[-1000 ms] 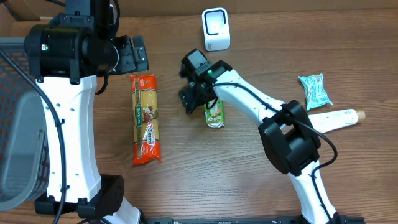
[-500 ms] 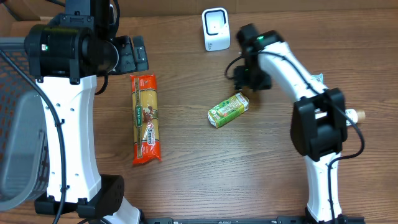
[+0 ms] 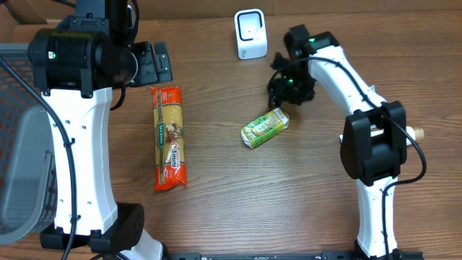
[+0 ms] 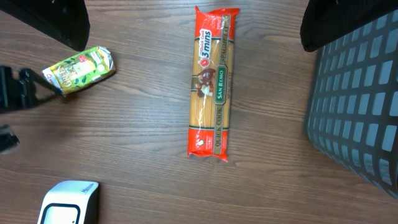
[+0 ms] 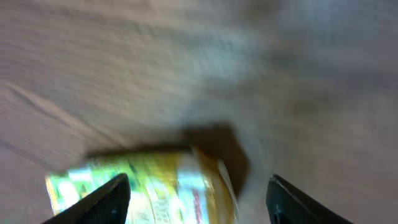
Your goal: Scan the item barcode
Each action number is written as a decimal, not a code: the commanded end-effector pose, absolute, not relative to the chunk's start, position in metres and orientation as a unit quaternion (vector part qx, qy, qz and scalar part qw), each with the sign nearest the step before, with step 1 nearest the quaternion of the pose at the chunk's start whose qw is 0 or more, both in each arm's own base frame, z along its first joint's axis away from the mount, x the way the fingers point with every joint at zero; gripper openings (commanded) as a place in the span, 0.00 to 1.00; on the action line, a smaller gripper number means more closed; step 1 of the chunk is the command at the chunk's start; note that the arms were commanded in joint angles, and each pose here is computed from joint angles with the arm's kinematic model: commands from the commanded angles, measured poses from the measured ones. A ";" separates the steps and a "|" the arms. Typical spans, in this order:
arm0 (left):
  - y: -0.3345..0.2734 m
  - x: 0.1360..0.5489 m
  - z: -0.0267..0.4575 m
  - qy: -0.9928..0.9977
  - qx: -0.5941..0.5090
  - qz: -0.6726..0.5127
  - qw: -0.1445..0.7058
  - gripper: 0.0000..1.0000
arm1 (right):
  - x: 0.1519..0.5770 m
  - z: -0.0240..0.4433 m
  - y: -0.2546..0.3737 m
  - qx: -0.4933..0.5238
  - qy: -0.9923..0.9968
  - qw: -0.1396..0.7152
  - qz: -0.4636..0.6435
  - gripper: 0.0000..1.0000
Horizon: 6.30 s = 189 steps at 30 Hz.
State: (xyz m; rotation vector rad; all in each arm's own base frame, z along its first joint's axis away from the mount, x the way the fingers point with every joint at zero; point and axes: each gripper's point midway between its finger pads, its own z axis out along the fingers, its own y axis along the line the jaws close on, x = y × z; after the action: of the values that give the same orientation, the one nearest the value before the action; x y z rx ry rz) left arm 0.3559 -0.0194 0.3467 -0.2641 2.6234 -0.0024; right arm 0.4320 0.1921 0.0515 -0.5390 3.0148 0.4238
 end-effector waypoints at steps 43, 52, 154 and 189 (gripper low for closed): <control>-0.018 0.357 0.346 0.964 -0.089 0.006 0.249 1.00 | 0.341 0.045 0.188 -0.171 0.974 -0.137 0.051 0.59; -0.018 0.357 0.346 0.964 -0.089 0.006 0.249 1.00 | 0.304 0.052 0.209 -0.218 0.958 -0.182 0.038 0.64; -0.018 0.357 0.346 0.964 -0.089 0.006 0.249 1.00 | 0.383 0.016 0.199 -0.472 0.861 0.038 0.187 0.86; -0.018 0.357 0.346 0.964 -0.089 0.006 0.249 1.00 | 0.385 0.023 0.191 -0.271 0.947 0.019 0.168 0.04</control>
State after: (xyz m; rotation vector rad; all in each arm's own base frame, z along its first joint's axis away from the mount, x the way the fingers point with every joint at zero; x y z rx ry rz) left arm 0.3559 -0.0194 0.3467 -0.2641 2.6234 -0.0024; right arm 0.3594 0.2190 0.0174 -1.0548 2.8306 0.8653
